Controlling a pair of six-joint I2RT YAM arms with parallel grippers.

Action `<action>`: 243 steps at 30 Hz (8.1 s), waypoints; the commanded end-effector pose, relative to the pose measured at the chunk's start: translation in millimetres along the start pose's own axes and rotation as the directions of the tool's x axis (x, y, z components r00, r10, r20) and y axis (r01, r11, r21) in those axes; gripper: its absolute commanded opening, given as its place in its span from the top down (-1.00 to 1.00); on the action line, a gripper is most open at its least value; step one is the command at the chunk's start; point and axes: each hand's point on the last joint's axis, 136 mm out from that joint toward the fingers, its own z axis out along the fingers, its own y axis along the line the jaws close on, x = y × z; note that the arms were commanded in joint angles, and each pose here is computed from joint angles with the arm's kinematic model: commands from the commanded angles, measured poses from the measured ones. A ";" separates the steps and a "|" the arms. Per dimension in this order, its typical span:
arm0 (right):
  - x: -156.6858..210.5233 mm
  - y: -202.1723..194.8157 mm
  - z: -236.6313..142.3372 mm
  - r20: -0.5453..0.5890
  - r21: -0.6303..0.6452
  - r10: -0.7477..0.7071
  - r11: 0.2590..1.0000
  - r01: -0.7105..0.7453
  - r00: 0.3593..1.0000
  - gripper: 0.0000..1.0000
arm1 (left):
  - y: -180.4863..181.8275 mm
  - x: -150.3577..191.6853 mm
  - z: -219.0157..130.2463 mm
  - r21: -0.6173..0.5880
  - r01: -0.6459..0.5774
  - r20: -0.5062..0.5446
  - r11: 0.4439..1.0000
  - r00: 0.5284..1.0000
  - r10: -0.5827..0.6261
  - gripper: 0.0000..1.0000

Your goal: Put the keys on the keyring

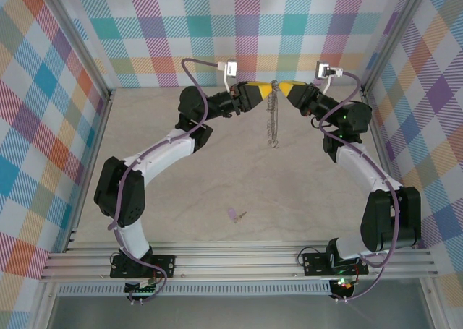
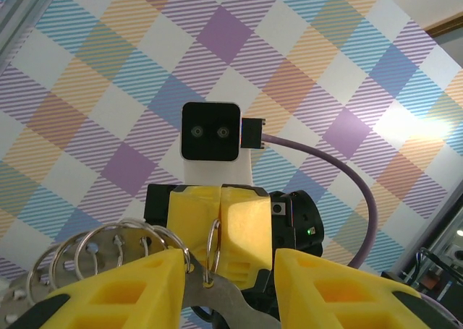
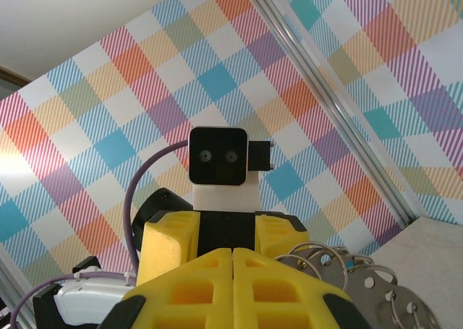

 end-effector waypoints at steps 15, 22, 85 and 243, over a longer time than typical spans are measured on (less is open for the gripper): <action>-9.1 21.4 -2.5 0.030 -0.039 -0.065 0.997 0.066 0.997 1.00 | -21.0 -1.4 13.7 0.083 -0.030 -0.014 0.996 0.999 0.031 0.27; -8.6 21.2 -2.8 0.029 -0.036 -0.066 0.997 0.067 0.997 1.00 | -22.2 0.2 14.9 0.089 -0.029 -0.018 0.996 0.999 0.031 0.38; -30.9 -14.5 -84.3 0.210 0.357 0.025 0.929 -0.100 0.977 -0.27 | -56.3 13.6 10.6 0.094 -0.381 -0.154 0.920 0.907 0.391 1.00; 470.7 -41.4 -96.9 -0.369 0.929 0.852 0.352 0.114 0.372 0.65 | 7.4 -34.5 -130.4 -0.471 -0.683 -0.358 0.558 0.727 0.587 1.00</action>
